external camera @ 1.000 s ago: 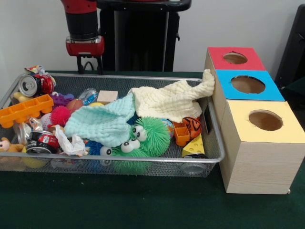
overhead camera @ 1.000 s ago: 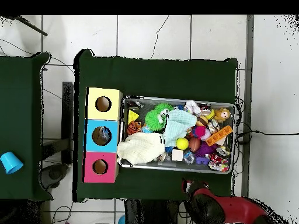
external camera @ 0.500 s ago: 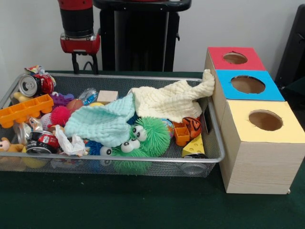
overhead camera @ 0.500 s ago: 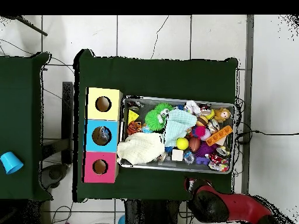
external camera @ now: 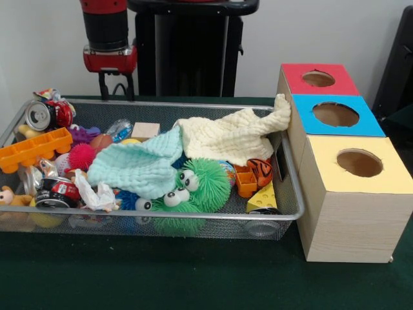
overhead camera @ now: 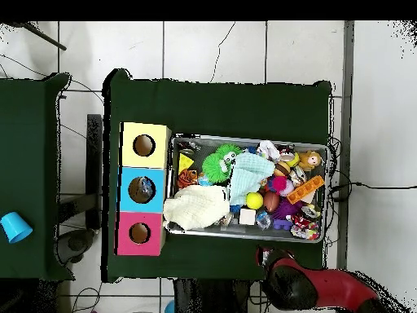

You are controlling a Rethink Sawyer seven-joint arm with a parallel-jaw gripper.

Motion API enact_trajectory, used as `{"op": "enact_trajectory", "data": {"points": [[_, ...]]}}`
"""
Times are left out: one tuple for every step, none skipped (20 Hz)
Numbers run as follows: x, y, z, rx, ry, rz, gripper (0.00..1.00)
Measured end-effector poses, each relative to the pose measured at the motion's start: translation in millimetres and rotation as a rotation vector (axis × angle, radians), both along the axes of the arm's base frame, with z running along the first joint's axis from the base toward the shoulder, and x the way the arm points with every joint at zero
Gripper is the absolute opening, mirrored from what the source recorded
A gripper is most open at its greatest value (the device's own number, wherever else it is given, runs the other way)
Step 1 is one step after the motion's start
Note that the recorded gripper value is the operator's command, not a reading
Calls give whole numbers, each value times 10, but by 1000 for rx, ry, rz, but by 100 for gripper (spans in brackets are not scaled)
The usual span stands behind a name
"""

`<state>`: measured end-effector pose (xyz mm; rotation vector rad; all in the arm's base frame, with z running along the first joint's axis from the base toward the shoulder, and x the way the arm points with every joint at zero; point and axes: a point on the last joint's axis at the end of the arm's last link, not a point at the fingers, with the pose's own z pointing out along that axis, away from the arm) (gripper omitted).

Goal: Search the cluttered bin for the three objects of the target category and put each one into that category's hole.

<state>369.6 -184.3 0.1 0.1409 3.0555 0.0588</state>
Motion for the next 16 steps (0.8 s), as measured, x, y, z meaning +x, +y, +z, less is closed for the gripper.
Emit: {"op": "enact_trajectory", "data": {"points": [[4, 4, 1, 0, 0, 0, 100], [19, 11, 8, 0, -2, -1, 100], [36, 12, 16, -1, -3, -2, 100], [44, 12, 21, -1, -4, -4, 100], [75, 13, 40, -2, -4, -9, 100], [95, 13, 53, -2, -3, -13, 100], [128, 14, 76, -2, -1, -20, 100], [158, 12, 103, -3, 6, -27, 100], [165, 13, 114, -2, 12, -30, 100], [180, 10, 141, -2, 34, -38, 100], [190, 10, 160, -2, 46, -42, 100], [213, 13, 187, -1, 56, -45, 100], [236, 15, 213, -1, 66, -48, 100], [252, 18, 227, -1, 69, -49, 100], [282, 18, 255, -2, 70, -52, 100], [313, 19, 282, -2, 71, -55, 100]]}}
